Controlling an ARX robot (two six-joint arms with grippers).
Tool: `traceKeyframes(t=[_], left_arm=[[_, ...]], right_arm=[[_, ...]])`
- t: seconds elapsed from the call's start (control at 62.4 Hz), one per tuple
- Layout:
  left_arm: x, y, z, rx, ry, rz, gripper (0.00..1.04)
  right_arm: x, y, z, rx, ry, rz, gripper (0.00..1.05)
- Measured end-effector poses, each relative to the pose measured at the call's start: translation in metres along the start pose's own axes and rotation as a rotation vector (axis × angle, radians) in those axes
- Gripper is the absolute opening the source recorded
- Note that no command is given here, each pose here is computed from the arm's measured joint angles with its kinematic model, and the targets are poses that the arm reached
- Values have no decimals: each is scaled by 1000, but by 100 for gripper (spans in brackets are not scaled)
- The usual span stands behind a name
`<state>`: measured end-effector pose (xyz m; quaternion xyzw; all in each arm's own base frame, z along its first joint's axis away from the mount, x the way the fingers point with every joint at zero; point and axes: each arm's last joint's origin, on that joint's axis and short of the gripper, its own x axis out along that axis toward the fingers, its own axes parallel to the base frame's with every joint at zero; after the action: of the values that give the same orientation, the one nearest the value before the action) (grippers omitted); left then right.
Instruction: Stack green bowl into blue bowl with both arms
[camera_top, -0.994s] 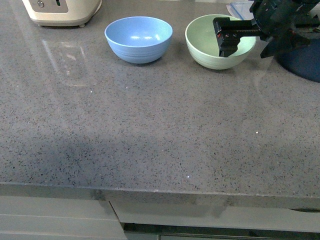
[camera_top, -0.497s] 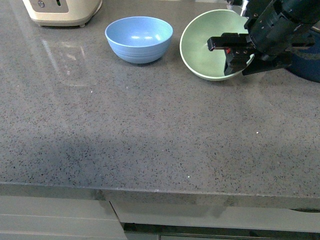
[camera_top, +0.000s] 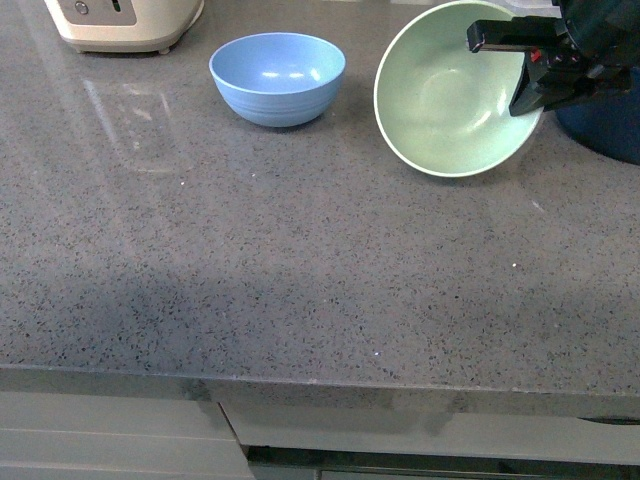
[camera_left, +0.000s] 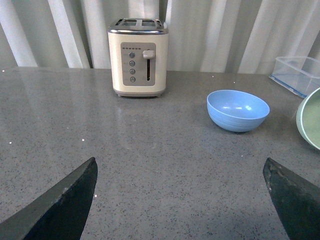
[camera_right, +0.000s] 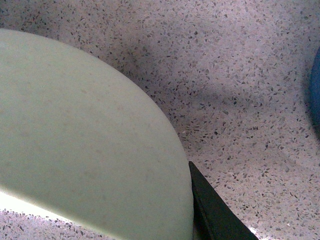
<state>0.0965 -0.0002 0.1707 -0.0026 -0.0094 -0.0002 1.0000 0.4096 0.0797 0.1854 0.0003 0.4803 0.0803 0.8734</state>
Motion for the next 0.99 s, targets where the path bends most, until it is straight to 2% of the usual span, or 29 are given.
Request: traceKeyframes(t=[0.16,0.305,0.545,0.689,0.994], left_arm=[[0,0,0,0,0,0,98],[0,0,0,0,0,0,98],[0,0,0,0,0,0,98],[0,0,0,0,0,0,98],[0,0,0,0,0,0,98]], right_arm=[[-19,5,25,-8,-44,44,1],[-37,24,62,-47,-111,98,1],[-33,61,96,-121,-146,149,1],[-27,86,100,-160,-151,179,1],[-11,123,87,-216,-113,221,1]])
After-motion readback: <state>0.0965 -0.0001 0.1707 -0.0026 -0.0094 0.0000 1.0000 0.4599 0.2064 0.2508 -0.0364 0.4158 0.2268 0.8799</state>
